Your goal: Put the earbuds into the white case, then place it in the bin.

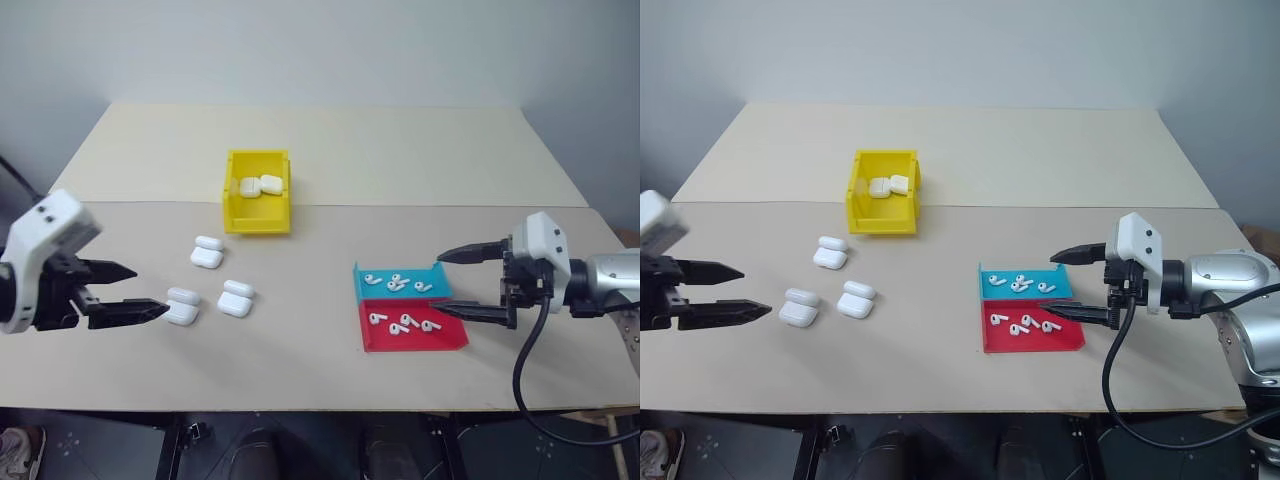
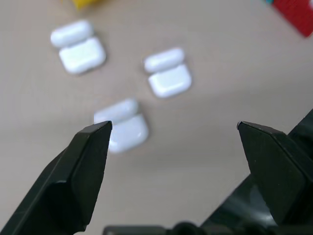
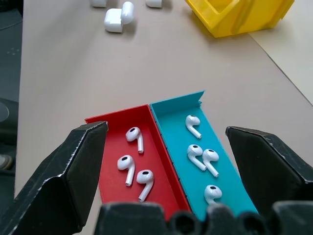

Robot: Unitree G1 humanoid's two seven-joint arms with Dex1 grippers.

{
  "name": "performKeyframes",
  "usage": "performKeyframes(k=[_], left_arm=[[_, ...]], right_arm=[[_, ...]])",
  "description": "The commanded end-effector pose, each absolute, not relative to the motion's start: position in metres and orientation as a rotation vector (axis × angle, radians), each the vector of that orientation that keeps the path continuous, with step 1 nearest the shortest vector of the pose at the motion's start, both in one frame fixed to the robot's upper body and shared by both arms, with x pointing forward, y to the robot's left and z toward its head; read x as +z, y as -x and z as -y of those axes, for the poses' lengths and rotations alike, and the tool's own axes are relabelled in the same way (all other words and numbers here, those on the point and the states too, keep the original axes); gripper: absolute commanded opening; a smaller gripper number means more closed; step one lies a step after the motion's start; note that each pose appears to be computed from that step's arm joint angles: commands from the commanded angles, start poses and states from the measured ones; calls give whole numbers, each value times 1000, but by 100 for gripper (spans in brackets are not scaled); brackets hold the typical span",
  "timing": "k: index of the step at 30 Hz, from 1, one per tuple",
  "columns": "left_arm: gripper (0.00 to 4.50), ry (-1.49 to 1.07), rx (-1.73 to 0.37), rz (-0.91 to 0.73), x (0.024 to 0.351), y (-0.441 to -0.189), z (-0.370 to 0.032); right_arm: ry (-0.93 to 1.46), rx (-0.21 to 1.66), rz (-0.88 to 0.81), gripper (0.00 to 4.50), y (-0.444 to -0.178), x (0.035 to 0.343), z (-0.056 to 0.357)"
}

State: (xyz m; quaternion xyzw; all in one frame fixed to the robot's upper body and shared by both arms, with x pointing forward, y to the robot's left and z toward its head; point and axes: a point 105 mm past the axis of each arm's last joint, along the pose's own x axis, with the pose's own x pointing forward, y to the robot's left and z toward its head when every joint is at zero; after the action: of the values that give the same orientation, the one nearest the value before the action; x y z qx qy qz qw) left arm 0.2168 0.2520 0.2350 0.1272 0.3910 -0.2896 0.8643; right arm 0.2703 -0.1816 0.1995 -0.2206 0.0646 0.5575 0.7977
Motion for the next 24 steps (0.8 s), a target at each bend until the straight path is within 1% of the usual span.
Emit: performKeyframes(k=[1,2,6,9,11,19,24], left_arm=[[448,-188,-572,-981,236,-205,-250],[448,-198,-560,-1037,235,-201,-250],[448,-124,-469,-1105,233,-206,-253],[448,-120,-327,-1202,227,-218,-255],[448,-137,-294,-1226,224,-226,-252],[448,-184,-239,-1185,205,-252,-255],[448,-171,-204,-1141,192,-268,-258]], right_arm=[[488,1194,-126,450,-267,204,180],[490,1190,-130,450,-267,203,181],[488,1182,-149,450,-265,201,181],[466,1180,-163,450,-264,203,181],[476,1182,-173,450,-265,204,183],[495,1190,-171,450,-266,212,185],[502,1185,-164,450,-267,213,185]])
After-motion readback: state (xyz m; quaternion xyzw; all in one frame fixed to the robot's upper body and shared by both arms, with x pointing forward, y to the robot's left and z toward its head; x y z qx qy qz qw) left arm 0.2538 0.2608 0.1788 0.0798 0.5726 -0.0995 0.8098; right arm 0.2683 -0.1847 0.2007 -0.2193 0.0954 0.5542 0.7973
